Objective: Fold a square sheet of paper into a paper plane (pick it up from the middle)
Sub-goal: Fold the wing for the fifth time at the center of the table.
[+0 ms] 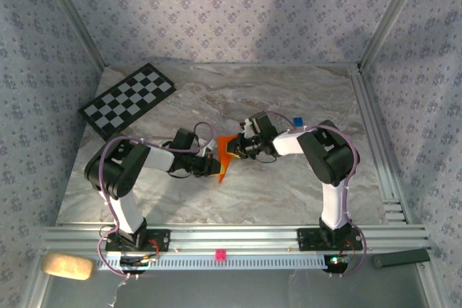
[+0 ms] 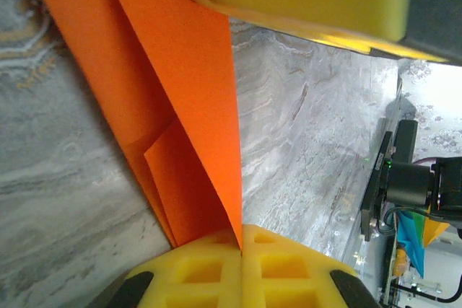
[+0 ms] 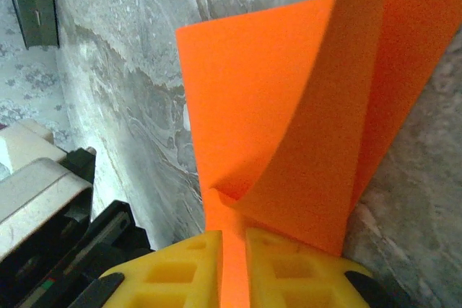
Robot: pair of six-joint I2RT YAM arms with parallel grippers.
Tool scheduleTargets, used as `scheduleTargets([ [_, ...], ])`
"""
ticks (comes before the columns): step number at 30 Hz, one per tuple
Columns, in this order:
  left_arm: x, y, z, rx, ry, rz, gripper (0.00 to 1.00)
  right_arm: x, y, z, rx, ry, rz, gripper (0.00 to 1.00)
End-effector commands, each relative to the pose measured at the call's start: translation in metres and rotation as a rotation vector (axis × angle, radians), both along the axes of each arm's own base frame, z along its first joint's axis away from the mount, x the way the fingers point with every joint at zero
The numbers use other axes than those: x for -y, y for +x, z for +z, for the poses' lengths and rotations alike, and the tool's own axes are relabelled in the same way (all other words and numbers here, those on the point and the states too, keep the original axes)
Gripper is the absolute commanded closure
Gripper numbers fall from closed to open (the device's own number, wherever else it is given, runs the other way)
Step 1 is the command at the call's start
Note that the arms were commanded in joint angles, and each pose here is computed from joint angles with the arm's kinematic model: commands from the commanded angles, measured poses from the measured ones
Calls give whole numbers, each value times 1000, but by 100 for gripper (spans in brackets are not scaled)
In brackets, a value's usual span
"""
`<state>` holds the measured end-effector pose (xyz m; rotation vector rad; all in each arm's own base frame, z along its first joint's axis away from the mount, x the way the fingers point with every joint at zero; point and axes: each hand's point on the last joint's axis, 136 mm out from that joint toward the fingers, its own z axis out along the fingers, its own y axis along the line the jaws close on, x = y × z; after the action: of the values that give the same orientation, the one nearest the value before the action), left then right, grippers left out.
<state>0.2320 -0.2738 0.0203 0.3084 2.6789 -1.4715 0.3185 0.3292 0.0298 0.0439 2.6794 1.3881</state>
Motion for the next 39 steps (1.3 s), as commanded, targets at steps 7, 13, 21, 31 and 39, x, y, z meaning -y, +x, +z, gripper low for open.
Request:
scheduleTargets([
  [7, -17, -24, -16, 7, 60, -83, 100, 51, 0, 28, 140, -119, -158, 81],
  [13, 3, -30, -7, 41, 7, -168, 100, 72, -27, 28, 142, -100, -194, 84],
  [21, 29, -40, -9, 56, -9, -233, 100, 78, -54, 28, 173, -110, -178, 87],
  [31, 23, -44, -20, -8, 16, -168, 100, 46, -48, 37, 204, -69, -44, 92],
  [39, 13, -39, -23, -16, 51, -127, 100, 28, -34, 28, 177, -33, -21, 92],
])
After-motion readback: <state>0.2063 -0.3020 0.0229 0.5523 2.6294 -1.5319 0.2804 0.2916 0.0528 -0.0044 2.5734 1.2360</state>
